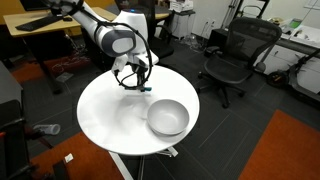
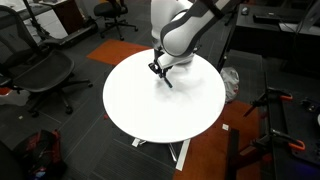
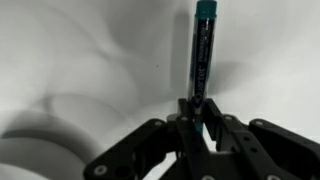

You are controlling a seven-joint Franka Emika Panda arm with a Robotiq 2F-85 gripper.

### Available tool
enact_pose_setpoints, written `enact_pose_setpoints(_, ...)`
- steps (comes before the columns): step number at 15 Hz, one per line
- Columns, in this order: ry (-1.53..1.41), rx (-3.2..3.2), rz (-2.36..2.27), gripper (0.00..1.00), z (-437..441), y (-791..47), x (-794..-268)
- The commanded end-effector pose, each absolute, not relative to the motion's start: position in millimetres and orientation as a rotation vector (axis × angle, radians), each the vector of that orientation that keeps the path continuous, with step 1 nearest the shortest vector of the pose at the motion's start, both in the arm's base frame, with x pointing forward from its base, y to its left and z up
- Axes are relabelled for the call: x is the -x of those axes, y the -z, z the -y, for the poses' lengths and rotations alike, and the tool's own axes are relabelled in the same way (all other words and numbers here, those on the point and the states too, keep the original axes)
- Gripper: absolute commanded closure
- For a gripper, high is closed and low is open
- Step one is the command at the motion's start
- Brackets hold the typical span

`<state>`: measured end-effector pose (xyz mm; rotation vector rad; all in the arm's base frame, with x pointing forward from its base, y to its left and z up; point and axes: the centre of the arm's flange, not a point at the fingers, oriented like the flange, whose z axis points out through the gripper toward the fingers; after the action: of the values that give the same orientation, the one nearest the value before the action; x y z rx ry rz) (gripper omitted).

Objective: Take the marker out of the grey bowl and put it on the table

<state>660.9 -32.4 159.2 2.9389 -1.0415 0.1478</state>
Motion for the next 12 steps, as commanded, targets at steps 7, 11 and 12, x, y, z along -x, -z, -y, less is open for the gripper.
enact_pose_setpoints(7,-0.181,-3.010,0.993,0.07,14,-180,-661)
enact_pose_setpoints(11,-0.170,-3.035,0.913,0.00,8,-204,-652)
enact_pose_setpoints(12,-0.171,-3.045,0.895,0.00,7,-209,-650)
